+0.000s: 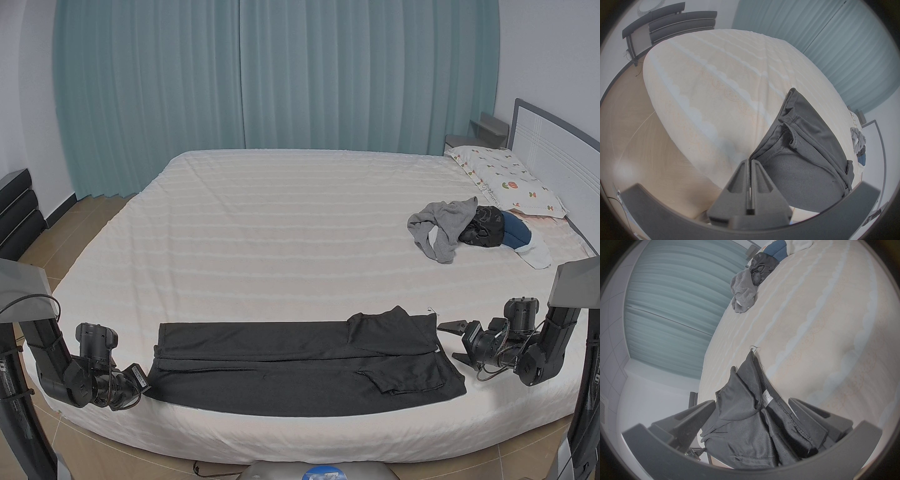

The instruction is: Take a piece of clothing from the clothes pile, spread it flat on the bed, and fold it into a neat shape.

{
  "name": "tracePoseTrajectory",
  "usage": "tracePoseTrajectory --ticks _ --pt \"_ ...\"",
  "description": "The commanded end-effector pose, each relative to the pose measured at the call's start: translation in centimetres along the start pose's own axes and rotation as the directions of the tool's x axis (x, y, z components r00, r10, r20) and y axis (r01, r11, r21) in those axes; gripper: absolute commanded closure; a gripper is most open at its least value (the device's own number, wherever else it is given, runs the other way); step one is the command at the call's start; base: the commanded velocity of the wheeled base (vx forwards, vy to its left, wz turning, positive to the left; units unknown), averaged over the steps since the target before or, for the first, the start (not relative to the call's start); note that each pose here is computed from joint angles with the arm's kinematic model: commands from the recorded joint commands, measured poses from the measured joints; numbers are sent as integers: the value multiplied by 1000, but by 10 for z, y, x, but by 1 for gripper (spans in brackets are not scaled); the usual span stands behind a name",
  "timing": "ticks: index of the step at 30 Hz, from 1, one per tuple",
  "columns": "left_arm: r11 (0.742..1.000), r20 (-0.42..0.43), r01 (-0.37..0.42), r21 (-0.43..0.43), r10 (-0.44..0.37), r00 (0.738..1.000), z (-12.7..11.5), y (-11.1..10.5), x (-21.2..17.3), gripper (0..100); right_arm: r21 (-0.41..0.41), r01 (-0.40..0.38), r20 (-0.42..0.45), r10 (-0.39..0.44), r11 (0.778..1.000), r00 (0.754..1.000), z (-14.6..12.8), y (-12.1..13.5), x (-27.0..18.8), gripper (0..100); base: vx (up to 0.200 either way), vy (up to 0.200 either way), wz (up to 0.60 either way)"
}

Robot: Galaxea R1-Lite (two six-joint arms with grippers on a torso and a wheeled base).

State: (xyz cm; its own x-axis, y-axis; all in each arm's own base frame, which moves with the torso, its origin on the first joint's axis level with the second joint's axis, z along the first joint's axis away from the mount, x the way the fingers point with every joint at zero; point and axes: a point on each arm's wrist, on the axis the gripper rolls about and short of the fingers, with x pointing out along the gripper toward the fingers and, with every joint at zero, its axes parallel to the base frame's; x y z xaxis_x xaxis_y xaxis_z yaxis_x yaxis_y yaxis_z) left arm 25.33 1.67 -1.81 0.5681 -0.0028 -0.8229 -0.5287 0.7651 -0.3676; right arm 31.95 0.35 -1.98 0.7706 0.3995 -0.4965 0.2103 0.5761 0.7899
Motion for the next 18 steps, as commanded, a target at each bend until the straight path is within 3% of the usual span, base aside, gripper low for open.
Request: tracePoseTrajectory --ticks 1,4,5,18 --pt "1000 1 -1 -1 1 1000 0 0 -1 100 1 1 -1 -1 1000 1000 0 0 0 0 0 0 0" --pt "1000 1 -2 -1 2 1000 0 1 -1 100 0 1 -2 -1 1000 1000 -1 0 0 0 0 0 0" --pt "1000 4 0 -2 0 1000 1 0 0 0 1 1 -1 -1 1000 1000 0 0 0 0 0 0 0" --pt "993 169 102 -57 -91 981 40 -7 -26 0 -1 -1 -1 1 1000 1000 0 0 0 0 0 0 0"
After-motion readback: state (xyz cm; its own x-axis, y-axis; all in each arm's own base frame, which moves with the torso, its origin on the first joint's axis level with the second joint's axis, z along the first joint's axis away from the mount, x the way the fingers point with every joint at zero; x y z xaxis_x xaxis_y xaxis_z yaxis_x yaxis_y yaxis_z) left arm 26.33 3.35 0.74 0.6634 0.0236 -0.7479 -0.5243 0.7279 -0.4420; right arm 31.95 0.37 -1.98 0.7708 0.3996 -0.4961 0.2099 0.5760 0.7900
